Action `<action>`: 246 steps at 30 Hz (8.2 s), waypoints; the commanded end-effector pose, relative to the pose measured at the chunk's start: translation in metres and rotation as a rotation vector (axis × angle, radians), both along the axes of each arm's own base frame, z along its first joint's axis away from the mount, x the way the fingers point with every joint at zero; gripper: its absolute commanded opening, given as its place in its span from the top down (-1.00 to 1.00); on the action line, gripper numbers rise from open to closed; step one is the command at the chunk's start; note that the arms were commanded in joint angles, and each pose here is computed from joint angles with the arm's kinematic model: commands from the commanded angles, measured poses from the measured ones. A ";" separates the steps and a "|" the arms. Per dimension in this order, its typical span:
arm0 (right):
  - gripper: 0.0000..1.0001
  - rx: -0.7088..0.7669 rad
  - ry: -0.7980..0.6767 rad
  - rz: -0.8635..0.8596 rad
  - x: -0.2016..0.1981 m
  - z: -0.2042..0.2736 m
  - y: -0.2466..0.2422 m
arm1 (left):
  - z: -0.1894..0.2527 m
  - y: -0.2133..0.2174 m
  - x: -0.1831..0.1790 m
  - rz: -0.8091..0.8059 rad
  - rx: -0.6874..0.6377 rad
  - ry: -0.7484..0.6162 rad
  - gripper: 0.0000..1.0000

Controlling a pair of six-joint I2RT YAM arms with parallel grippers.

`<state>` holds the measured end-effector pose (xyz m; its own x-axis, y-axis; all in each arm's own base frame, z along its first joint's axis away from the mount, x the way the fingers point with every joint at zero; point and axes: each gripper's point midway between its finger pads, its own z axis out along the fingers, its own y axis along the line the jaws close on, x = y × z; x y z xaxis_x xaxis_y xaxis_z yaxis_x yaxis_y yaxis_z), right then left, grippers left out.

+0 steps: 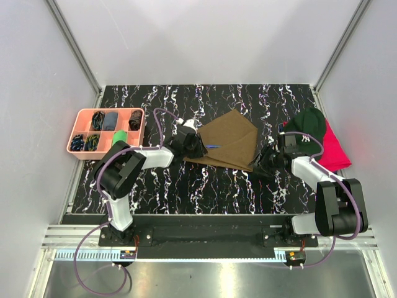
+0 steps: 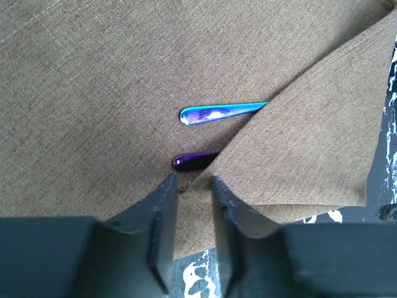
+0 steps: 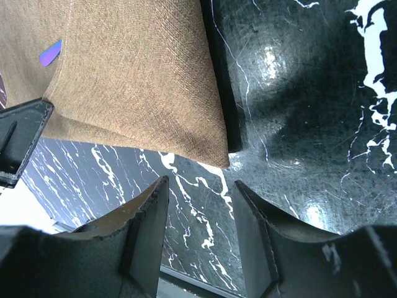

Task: Fold the napkin, place the utensils inside, and roll it up
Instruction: Fold the napkin

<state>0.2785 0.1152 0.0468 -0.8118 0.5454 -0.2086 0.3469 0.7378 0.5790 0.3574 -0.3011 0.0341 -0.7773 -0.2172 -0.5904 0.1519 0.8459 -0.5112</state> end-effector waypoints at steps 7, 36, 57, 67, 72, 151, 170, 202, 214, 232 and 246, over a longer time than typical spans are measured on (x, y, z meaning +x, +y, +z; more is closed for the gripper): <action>-0.07 -0.006 -0.070 0.013 0.010 0.019 0.001 | 0.029 -0.009 0.005 -0.014 -0.122 -0.107 1.00; -0.10 0.011 -0.069 0.012 0.004 0.021 0.003 | 0.035 0.019 0.003 0.038 -0.059 -0.132 0.25; -0.16 0.013 -0.106 0.056 0.011 0.031 0.006 | 0.034 0.182 -0.019 0.690 -0.092 -0.046 -0.14; -0.17 0.015 -0.094 0.068 0.005 0.025 0.007 | 0.002 0.201 -0.025 0.855 -0.102 0.012 -0.01; -0.17 0.017 -0.098 0.071 0.005 0.026 0.007 | -0.010 0.198 -0.019 0.879 -0.150 0.026 0.05; -0.20 -0.008 -0.131 0.011 -0.013 0.034 -0.002 | 0.077 -0.159 -0.064 -0.459 -0.073 -0.512 1.00; -0.21 -0.001 -0.136 -0.002 -0.017 0.035 -0.003 | 0.043 -0.176 -0.063 -0.446 -0.049 -0.438 1.00; -0.22 0.004 -0.197 -0.051 -0.016 0.059 -0.007 | 0.058 -0.176 -0.074 -0.449 -0.064 -0.430 -0.40; -0.44 -0.066 -0.223 -0.063 0.001 0.076 -0.018 | 0.118 -0.131 -0.076 -0.385 -0.140 -0.481 -0.71; -0.46 -0.060 -0.051 0.133 0.030 0.002 -0.005 | 0.075 0.035 -0.034 -0.037 -0.179 -0.247 -0.75; 0.20 -0.074 0.036 0.134 0.023 -0.028 -0.008 | 0.059 0.046 -0.039 -0.022 -0.175 -0.199 -0.75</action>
<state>0.2937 0.1075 0.0201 -0.8822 0.4277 -0.1971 0.2812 0.8142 0.5079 0.3137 -0.2511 0.0704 -0.6951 -0.2770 -0.6634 0.2365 0.7834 -0.5748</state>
